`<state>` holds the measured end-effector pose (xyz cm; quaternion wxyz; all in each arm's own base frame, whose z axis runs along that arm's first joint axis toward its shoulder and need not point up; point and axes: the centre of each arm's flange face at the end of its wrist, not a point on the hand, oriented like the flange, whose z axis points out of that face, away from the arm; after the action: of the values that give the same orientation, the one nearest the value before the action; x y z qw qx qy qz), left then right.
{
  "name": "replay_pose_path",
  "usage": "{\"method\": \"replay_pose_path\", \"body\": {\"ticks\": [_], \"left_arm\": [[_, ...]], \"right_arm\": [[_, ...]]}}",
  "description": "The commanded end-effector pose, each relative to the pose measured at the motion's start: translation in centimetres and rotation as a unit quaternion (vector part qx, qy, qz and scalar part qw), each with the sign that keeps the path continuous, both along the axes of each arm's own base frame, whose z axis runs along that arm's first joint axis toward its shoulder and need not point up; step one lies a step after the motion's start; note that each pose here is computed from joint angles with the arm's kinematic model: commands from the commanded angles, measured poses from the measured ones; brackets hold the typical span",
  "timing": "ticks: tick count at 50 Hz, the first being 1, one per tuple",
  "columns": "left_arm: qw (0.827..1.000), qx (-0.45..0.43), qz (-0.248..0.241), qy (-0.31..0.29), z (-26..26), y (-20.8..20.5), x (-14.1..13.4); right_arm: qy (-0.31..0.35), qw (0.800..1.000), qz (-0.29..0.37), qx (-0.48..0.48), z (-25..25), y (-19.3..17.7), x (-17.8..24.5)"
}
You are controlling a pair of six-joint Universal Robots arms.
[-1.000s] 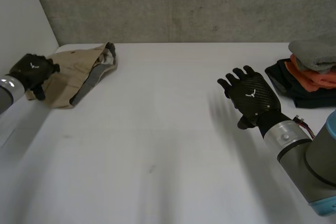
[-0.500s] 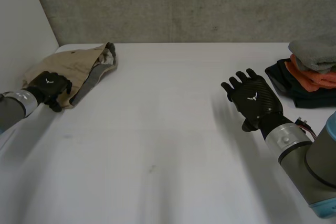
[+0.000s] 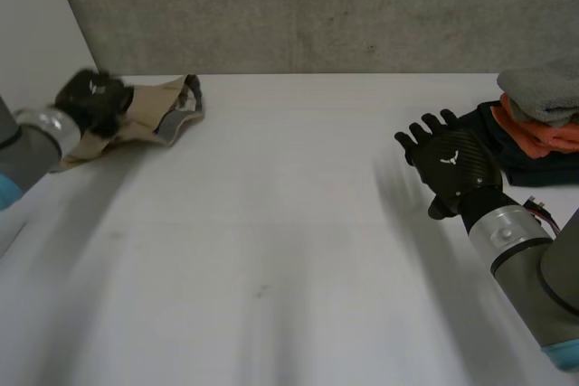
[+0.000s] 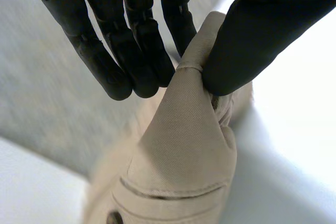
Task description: Fold the laundry.
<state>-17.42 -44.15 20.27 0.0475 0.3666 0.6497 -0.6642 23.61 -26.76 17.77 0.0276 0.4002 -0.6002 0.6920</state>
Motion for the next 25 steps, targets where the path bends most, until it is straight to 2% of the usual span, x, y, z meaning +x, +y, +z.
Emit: {"method": "replay_pose_path", "body": {"ticks": [1, 7, 8, 11, 12, 16, 21, 25], "left_arm": [[0.985, -0.056, -0.077, 0.141, 8.5, 6.9, -8.1], [0.967, -0.033, -0.177, 0.180, 8.5, 14.6, -15.6], [0.962, -0.020, -0.206, 0.178, 7.8, 17.2, -17.7], [0.953, 0.004, -0.250, 0.168, 5.9, 21.1, -20.5], [0.948, 0.022, -0.277, 0.156, 4.2, 23.7, -22.3], [0.941, 0.058, -0.314, 0.117, -0.7, 28.0, -25.4], [0.947, 0.071, -0.307, 0.053, -4.5, 30.7, -26.5], [0.964, 0.049, -0.259, 0.039, -2.2, 30.5, -25.3]], "right_arm": [[-0.031, 0.999, -0.038, -0.002, 1.0, -1.8, -1.5], [-0.065, 0.993, -0.101, -0.004, 2.2, -4.5, -4.4], [-0.076, 0.990, -0.120, -0.002, 2.5, -5.2, -5.4], [-0.090, 0.985, -0.145, 0.002, 2.8, -6.2, -6.7], [-0.096, 0.983, -0.158, 0.005, 2.9, -6.7, -7.5], [-0.099, 0.979, -0.178, 0.018, 2.5, -7.8, -8.8], [-0.093, 0.977, -0.187, 0.046, 1.7, -8.3, -9.1], [-0.090, 0.976, -0.186, 0.068, 1.3, -8.2, -8.8]]}}
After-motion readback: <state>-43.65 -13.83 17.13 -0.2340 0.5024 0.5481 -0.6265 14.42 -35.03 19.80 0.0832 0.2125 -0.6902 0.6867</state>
